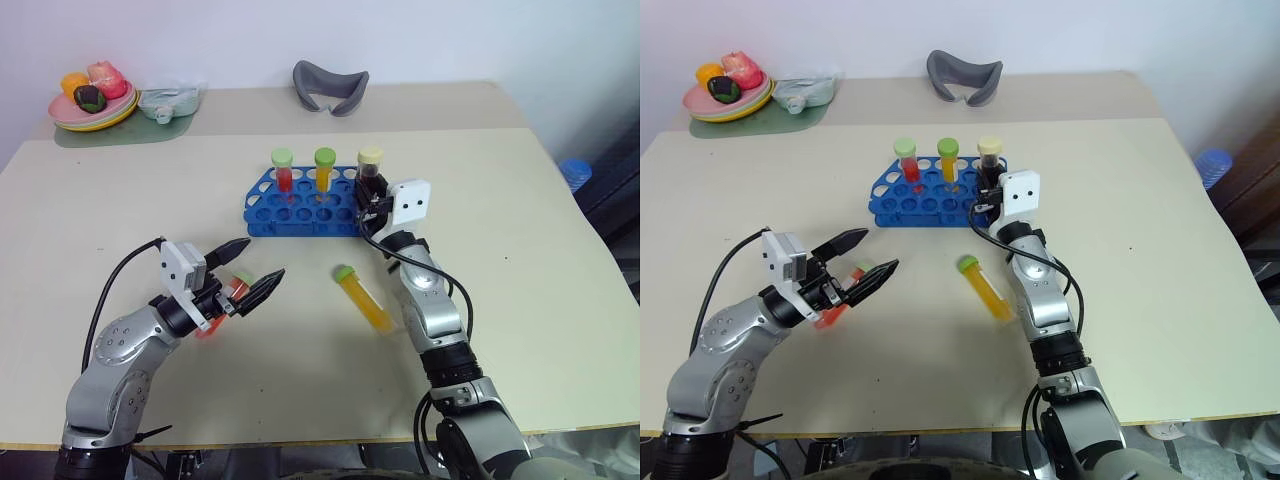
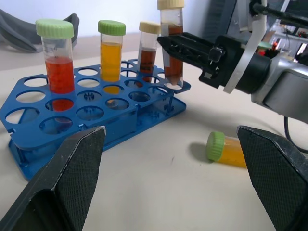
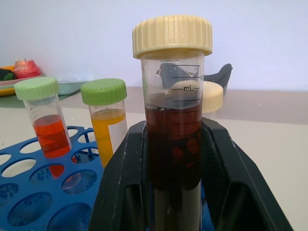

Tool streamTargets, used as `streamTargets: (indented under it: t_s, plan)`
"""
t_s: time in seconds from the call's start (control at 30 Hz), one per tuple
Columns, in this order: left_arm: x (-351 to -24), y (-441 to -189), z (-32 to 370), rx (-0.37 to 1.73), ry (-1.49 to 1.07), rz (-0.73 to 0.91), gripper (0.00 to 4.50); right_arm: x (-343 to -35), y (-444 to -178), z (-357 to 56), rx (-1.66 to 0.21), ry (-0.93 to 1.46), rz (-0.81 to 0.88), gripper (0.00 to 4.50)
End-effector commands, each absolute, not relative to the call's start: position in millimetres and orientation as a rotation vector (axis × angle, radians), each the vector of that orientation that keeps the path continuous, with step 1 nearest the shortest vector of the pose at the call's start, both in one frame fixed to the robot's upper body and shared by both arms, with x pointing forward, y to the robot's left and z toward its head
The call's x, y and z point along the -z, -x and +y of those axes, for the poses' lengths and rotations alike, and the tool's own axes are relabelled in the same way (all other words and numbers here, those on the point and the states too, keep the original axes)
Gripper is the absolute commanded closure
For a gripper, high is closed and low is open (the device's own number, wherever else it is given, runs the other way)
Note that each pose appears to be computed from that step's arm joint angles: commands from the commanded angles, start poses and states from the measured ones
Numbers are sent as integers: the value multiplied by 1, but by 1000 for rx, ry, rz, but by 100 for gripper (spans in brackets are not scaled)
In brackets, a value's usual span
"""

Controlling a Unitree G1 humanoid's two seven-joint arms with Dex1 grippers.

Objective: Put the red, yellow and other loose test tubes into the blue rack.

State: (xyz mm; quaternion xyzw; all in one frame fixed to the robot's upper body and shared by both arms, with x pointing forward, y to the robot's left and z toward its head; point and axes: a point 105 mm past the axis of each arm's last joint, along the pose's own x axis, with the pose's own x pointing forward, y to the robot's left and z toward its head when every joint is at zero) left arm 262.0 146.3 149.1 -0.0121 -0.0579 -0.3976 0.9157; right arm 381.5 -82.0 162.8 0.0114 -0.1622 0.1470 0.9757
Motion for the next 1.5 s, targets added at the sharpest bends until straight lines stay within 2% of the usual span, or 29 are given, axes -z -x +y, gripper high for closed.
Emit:
streamTargets:
  t_s: [0.03,0.3,0.37,0.43,0.47,0.53,0.57,0.77,0.87,0.93,1.03,1.2,1.37,1.5]
  plan:
    - [-159,-256,141,846,22,-163,0,-177,-384,-84,-278,-23,-390,364]
    - [-159,-254,137,857,27,-164,0,-173,-386,-83,-289,-27,-394,364]
    - [-159,-254,137,857,28,-163,0,-172,-385,-82,-300,-35,-393,267]
    - [-159,-255,137,857,30,-162,0,-174,-384,-84,-299,-40,-398,190]
    - [-159,-255,136,858,31,-161,0,-176,-383,-85,-298,-42,-405,128]
    - [-160,-255,136,859,32,-160,0,-181,-380,-87,-298,-43,-421,33]
    - [-161,-255,136,860,32,-161,0,-184,-379,-88,-299,-41,-431,6]
    - [-173,-259,130,852,27,-173,0,-211,-359,-113,-298,30,-499,6]
    - [-179,-260,134,835,6,-170,0,-223,-345,-134,-347,89,-459,6]
    - [-181,-261,139,832,-20,-151,0,-217,-334,-141,-452,166,-323,6]
    - [-177,-263,146,842,-76,-103,0,-196,-308,-141,-643,263,-28,6]
    - [-170,-267,156,853,-136,-56,0,-189,-267,-117,-851,274,245,6]
    - [-162,-264,162,892,-182,-10,0,-167,-260,-88,-871,258,484,6]
    - [-155,-251,165,949,-202,39,0,-158,-260,-74,-895,286,559,6]
